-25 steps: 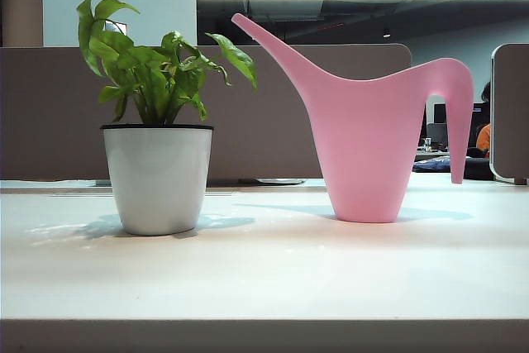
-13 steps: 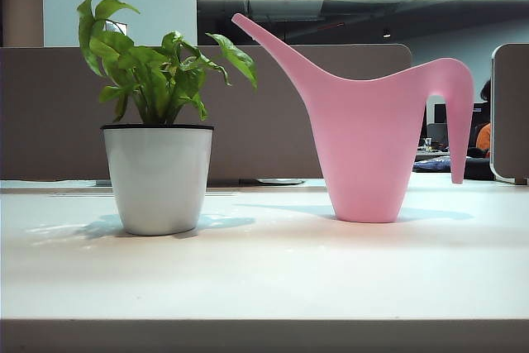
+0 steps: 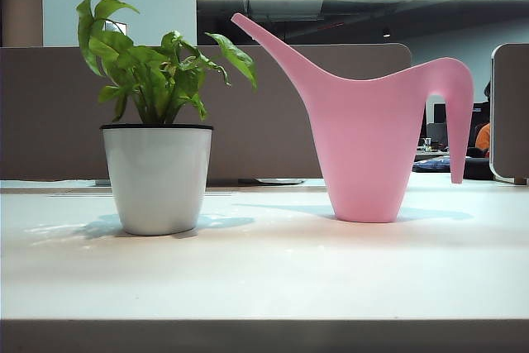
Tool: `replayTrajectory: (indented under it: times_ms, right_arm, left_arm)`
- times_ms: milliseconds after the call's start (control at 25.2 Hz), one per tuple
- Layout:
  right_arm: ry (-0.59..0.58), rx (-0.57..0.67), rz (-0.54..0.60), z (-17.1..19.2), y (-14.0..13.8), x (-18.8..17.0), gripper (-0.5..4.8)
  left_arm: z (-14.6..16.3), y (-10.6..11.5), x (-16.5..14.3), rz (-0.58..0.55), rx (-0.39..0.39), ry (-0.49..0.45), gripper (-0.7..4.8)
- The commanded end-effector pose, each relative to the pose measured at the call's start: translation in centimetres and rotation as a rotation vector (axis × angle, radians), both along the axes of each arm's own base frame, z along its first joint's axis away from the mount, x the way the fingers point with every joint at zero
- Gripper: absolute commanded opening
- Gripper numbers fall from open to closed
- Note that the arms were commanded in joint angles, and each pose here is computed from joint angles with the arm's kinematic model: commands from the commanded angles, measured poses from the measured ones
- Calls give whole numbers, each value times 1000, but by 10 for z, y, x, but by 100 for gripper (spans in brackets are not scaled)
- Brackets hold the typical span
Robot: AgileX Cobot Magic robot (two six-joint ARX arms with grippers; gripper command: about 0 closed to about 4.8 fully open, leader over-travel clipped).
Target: Pick up the watering can from the table, water the potted plant, and put the can back.
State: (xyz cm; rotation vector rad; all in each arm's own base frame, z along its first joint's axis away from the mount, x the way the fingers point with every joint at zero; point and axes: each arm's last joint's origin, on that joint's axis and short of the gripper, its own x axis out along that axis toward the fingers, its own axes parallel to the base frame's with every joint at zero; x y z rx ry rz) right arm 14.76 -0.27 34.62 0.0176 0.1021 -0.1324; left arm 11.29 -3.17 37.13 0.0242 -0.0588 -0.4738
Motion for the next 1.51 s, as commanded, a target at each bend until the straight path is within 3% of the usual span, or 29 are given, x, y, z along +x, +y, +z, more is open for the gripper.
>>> replayTrajectory:
  times_ms: [40, 119, 198, 436, 555, 594, 713, 951, 1506]
  right_arm:
    - [76, -3, 40, -3, 1, 19, -6]
    - [120, -2, 42, -10, 2, 31, -6]
    - [170, 18, 142, -22, 5, 53, 5]
    - [232, 53, 282, -42, 9, 84, 213]
    - [279, 61, 288, -58, 10, 103, 230]
    - [288, 62, 286, -62, 10, 107, 258]
    - [317, 65, 279, -78, 9, 124, 415]
    - [366, 63, 253, -118, 9, 159, 423]
    - [190, 35, 217, -148, 9, 197, 423]
  left_arm:
    - [9, -6, 5, -19, 17, 47, -6]
    - [9, -9, 10, -40, 28, 104, -6]
    - [4, -13, 17, -67, 47, 184, -6]
    - [-4, -15, 18, -84, 53, 265, -5]
    - [-5, -14, 17, -84, 46, 282, -5]
    - [-5, -14, 17, -84, 47, 284, -5]
    - [-5, -14, 17, -84, 47, 284, -6]
    - [-5, -14, 17, -84, 57, 273, -5]
    - [-5, -14, 17, -80, 57, 274, -5]
